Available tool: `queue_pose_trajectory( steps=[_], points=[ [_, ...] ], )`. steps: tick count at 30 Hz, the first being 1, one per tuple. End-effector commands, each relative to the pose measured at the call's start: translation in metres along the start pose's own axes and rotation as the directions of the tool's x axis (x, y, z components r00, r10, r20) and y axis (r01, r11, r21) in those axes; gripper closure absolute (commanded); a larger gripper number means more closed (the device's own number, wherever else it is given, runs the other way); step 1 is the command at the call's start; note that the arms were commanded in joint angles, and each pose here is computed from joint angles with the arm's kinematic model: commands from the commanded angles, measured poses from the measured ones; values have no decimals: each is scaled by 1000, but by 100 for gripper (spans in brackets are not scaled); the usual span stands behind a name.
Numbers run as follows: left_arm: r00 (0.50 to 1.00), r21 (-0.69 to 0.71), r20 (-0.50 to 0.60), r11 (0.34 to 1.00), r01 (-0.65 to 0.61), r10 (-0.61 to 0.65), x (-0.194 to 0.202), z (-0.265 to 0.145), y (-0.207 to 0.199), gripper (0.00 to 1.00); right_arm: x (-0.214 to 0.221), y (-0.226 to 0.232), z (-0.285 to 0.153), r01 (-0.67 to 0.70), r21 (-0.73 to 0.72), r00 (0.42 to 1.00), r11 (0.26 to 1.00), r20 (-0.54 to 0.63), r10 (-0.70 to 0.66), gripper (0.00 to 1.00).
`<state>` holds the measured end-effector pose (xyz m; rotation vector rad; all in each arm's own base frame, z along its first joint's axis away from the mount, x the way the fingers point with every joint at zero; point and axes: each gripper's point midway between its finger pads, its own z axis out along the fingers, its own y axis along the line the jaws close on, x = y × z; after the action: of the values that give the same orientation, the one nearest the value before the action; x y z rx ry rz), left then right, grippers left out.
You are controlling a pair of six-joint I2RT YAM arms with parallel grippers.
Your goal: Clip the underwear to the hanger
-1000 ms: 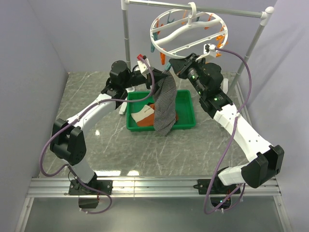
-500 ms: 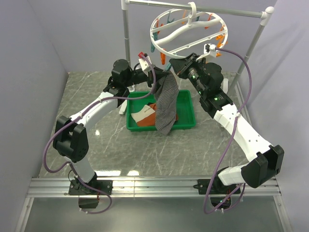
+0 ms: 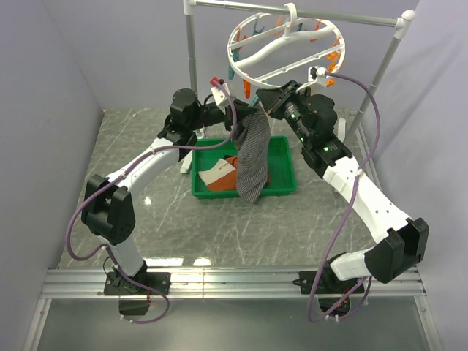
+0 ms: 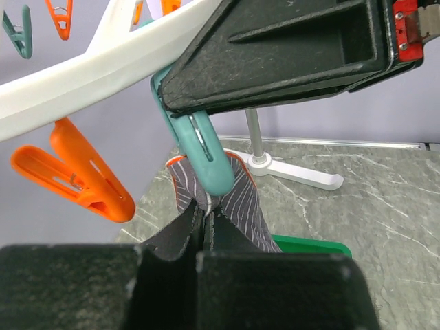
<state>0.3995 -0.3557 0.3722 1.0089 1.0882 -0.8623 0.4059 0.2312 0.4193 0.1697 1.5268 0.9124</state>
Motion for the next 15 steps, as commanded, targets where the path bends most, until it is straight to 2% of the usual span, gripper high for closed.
queue_pose_trajectory(
  steps=[1,7,15],
  points=[
    [995,-8,79,999,-52,53,-35,7,2,100,-6,9,2,-8,-33,1000,999,8,8,100],
    [995,-17,85,998,-53,54,-36,8,3,100,-7,9,2,-7,-34,1000,999,9,8,100],
    [994,-25,94,998,-51,53,-41,10,6,100,-8,10,1,-6,-34,1000,999,9,6,77]
  ],
)
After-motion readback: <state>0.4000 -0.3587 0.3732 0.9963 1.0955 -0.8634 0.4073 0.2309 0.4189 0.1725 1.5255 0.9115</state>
